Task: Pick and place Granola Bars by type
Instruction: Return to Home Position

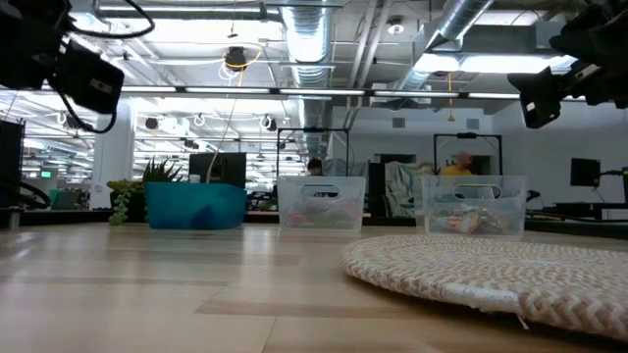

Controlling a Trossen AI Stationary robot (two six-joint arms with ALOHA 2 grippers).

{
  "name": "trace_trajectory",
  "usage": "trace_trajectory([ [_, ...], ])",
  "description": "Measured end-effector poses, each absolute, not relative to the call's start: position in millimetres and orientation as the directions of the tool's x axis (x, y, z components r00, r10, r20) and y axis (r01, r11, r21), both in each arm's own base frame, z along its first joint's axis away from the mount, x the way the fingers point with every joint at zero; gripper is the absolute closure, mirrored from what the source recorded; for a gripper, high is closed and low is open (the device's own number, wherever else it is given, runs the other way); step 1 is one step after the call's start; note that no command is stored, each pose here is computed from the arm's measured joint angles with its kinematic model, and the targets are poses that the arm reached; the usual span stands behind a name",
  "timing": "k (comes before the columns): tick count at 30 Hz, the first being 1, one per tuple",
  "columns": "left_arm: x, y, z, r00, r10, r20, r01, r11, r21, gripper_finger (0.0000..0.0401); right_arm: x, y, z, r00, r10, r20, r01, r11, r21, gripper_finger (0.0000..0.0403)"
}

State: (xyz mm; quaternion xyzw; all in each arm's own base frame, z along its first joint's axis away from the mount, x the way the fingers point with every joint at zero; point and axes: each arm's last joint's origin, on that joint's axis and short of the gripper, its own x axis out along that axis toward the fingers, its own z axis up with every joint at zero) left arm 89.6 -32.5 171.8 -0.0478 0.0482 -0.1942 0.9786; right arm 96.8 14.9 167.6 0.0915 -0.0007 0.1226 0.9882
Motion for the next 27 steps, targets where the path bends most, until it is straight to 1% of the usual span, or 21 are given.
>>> trace_trajectory([
  [1,88.2,-31.4,173.5,0.928,-0.369,-0.053,0.362,0.927,-0.098,0.0257,96.8,15.0,167.6,0.97,0.243,0.024,-0.243,0.953,0.181,0.0148],
  [4,88.7,-30.0,173.3,0.946,-0.32,-0.055,0.315,0.945,-0.087,0.0257,96.8,15.0,167.6,0.97,0.242,0.024,-0.243,0.953,0.181,0.0148],
  [7,89.4,-29.7,172.8,0.951,-0.305,-0.048,0.301,0.95,-0.087,0.0257,96.7,15.0,167.6,0.97,0.242,0.024,-0.243,0.953,0.181,0.0148],
  [9,91.9,-30.1,170.7,0.956,-0.291,0.033,0.293,0.952,-0.088,0.0257,96.7,15.0,167.6,0.97,0.243,0.024,-0.243,0.953,0.181,0.0148],
  [11,92.6,-29.9,172.5,0.959,-0.275,0.064,0.28,0.956,-0.083,0.0257,96.8,15.0,167.6,0.97,0.243,0.024,-0.243,0.953,0.181,0.0148],
  [13,93.7,-29.6,169.9,0.966,-0.256,0.036,0.258,0.962,-0.085,0.0257,96.8,15.0,167.6,0.97,0.242,0.024,-0.243,0.953,0.181,0.0148],
  [16,93.3,-29.1,170.4,0.969,-0.244,0.043,0.247,0.965,-0.086,0.0257,96.8,15.0,167.6,0.97,0.242,0.024,-0.243,0.953,0.181,0.0148],
  [19,93.4,-28.8,170.3,0.971,-0.233,0.043,0.236,0.97,-0.055,0.0257,96.8,15.0,167.6,0.97,0.243,0.024,-0.243,0.953,0.181,0.0148],
  [27,93.5,-30.3,168.8,0.96,-0.279,0.029,0.28,0.959,-0.043,0.0257,96.8,14.9,167.6,0.97,0.242,0.024,-0.242,0.953,0.181,0.0148],
])
